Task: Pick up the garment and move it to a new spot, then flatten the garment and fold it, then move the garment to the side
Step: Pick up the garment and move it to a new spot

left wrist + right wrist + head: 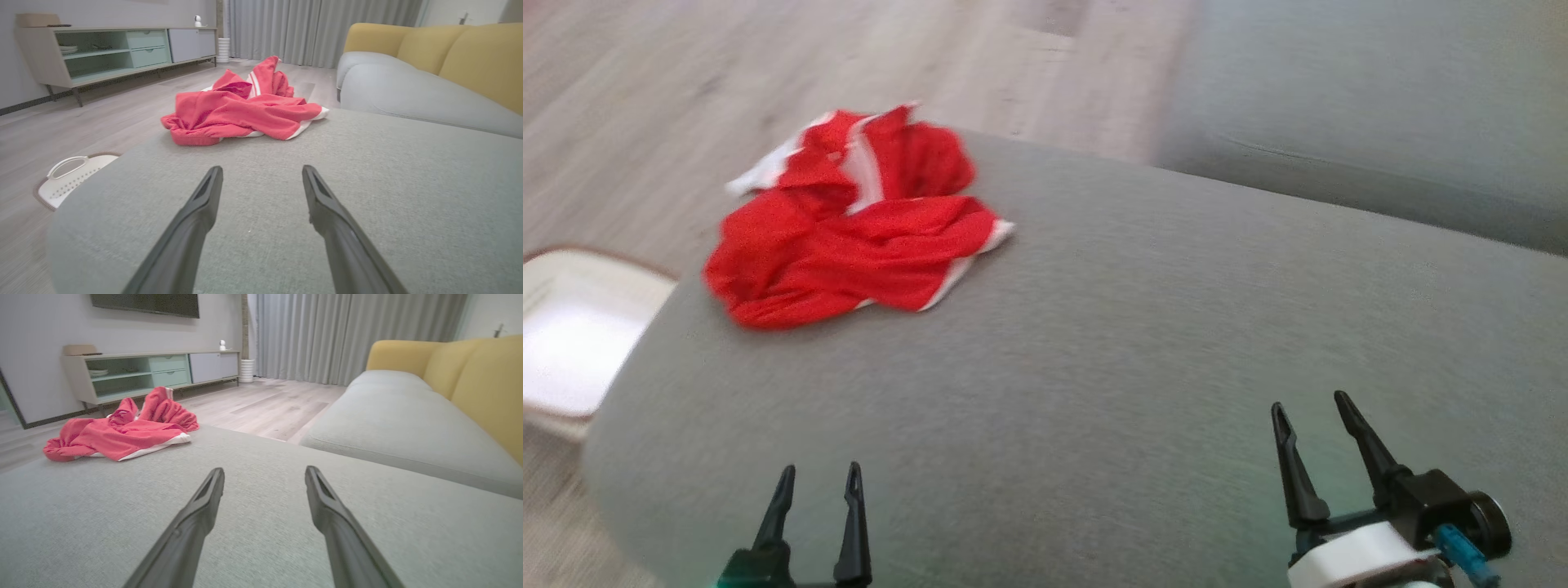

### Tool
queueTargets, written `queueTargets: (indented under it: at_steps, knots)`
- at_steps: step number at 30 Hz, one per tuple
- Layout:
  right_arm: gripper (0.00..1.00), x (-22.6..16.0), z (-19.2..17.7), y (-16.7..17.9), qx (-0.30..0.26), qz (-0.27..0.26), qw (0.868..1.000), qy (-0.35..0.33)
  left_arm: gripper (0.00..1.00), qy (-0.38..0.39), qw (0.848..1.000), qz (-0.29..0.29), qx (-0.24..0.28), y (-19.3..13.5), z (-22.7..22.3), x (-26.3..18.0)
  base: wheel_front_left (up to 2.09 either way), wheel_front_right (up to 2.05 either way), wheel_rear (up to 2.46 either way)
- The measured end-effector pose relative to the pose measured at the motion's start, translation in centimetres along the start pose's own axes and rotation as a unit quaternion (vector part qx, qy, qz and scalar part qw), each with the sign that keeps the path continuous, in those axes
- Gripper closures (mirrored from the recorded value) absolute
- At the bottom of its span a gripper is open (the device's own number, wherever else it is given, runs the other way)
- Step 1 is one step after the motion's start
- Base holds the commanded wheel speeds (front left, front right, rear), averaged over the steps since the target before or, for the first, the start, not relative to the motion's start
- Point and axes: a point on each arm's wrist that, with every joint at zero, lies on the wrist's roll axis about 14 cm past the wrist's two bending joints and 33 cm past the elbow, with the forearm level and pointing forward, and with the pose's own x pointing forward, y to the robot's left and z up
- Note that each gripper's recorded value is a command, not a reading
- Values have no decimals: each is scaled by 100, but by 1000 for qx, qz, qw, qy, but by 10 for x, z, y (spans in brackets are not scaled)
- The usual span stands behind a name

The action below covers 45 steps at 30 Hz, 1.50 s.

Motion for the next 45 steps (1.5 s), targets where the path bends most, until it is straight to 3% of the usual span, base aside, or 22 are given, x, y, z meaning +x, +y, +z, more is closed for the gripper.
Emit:
queueTargets:
  at_steps: [9,20,25,32,34,37,42,45]
  knots:
    - [0,23,-4,45,4,78,997,7,0,-3,997,71,-7,37,1,-23,0,0,0]
    - [0,16,-10,21,2,41,999,14,0,-39,998,41,-6,22,30,-6,0,0,0]
    - [0,14,-14,7,-3,21,1000,17,0,-95,995,-12,26,9,89,23,0,0,0]
    - [0,40,-9,-13,-21,8,1000,1,0,-219,968,-44,115,5,232,92,0,0,0]
    - [0,51,-7,-20,-26,3,1000,-6,0,-188,969,-65,149,0,236,119,0,0,0]
    - [0,65,-11,-30,-33,-2,999,-4,0,-123,975,-100,155,-12,219,160,0,0,0]
    - [0,82,-24,-43,-31,-7,999,2,0,35,974,-139,173,-29,143,215,0,0,0]
    - [0,88,-34,-52,-27,-14,999,8,0,111,964,-160,183,-39,97,234,0,0,0]
